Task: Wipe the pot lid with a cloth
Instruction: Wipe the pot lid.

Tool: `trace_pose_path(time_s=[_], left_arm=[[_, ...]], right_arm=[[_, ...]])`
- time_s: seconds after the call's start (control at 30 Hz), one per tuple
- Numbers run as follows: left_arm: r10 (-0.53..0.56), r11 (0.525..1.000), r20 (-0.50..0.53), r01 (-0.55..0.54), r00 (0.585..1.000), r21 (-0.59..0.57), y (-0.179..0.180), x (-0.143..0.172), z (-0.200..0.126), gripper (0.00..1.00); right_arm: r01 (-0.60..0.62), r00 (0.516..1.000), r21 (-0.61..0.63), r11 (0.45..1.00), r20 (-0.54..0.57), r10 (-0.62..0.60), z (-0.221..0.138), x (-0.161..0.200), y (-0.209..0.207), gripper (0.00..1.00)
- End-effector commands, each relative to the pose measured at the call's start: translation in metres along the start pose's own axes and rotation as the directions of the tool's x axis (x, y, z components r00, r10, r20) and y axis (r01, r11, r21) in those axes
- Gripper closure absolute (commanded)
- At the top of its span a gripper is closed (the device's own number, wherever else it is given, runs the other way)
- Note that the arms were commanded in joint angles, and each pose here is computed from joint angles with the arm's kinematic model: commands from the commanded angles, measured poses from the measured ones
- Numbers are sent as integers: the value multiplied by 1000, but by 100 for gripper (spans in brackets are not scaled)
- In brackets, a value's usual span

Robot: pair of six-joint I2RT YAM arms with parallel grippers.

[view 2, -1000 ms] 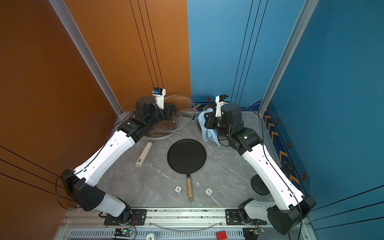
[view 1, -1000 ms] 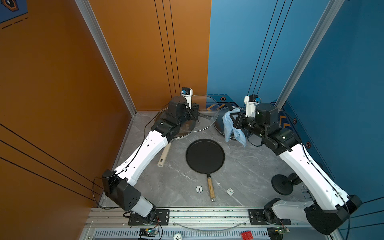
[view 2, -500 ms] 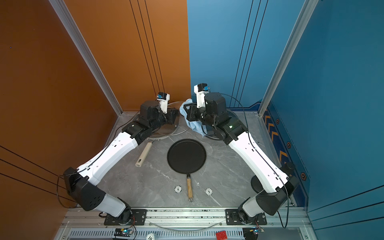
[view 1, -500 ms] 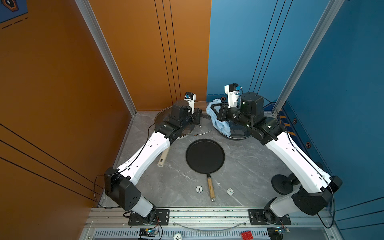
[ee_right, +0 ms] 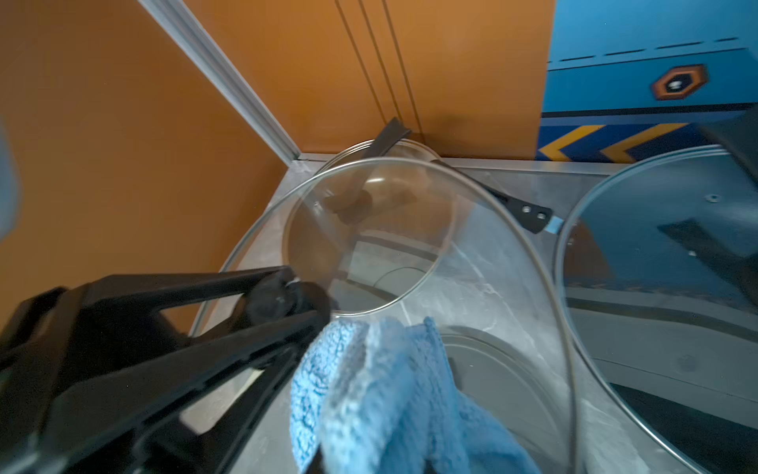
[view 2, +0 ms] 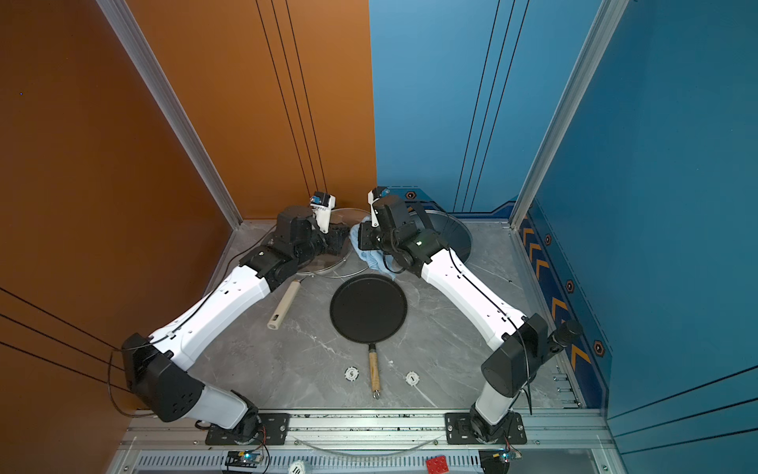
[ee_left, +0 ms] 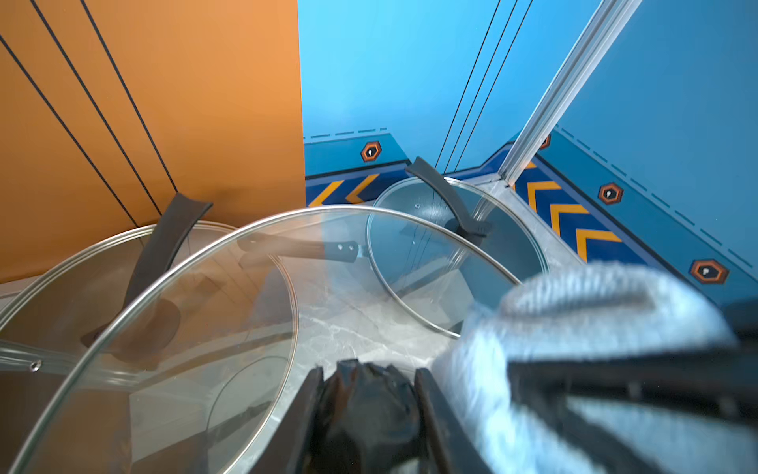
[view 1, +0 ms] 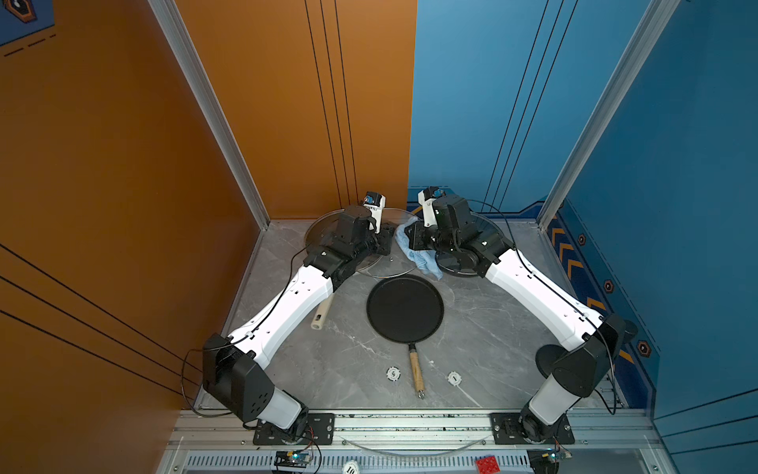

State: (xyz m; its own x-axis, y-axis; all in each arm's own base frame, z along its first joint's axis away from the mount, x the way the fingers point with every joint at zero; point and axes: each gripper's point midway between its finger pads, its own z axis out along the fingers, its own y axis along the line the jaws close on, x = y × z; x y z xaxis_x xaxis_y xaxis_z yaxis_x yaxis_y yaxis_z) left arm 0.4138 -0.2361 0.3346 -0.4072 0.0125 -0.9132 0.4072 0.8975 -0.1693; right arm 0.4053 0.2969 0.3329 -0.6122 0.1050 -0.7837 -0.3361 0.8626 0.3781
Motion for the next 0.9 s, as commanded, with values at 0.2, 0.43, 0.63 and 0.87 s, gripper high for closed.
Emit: trace_pose_path(time_s=[0.2, 0.43, 0.63, 0.87], left_arm=[[60, 995, 234, -77, 970, 67, -17, -65, -58, 70], [74, 991, 241, -98, 968, 88, -23, -62, -56, 70], [88, 991, 245, -110, 966, 77, -20, -63, -59, 70], [74, 994, 240, -92, 968, 63, -14, -62, -59, 70]], right_arm=[[-67, 985, 14, 998, 163, 64, -21, -62, -10, 93], [-4, 987, -217, 976, 157, 39, 1, -72, 56, 91], [21, 1000, -18, 1000, 13, -21, 39, -27, 24, 92], [-5, 999, 214, 977, -31, 12, 29, -10, -50, 93]])
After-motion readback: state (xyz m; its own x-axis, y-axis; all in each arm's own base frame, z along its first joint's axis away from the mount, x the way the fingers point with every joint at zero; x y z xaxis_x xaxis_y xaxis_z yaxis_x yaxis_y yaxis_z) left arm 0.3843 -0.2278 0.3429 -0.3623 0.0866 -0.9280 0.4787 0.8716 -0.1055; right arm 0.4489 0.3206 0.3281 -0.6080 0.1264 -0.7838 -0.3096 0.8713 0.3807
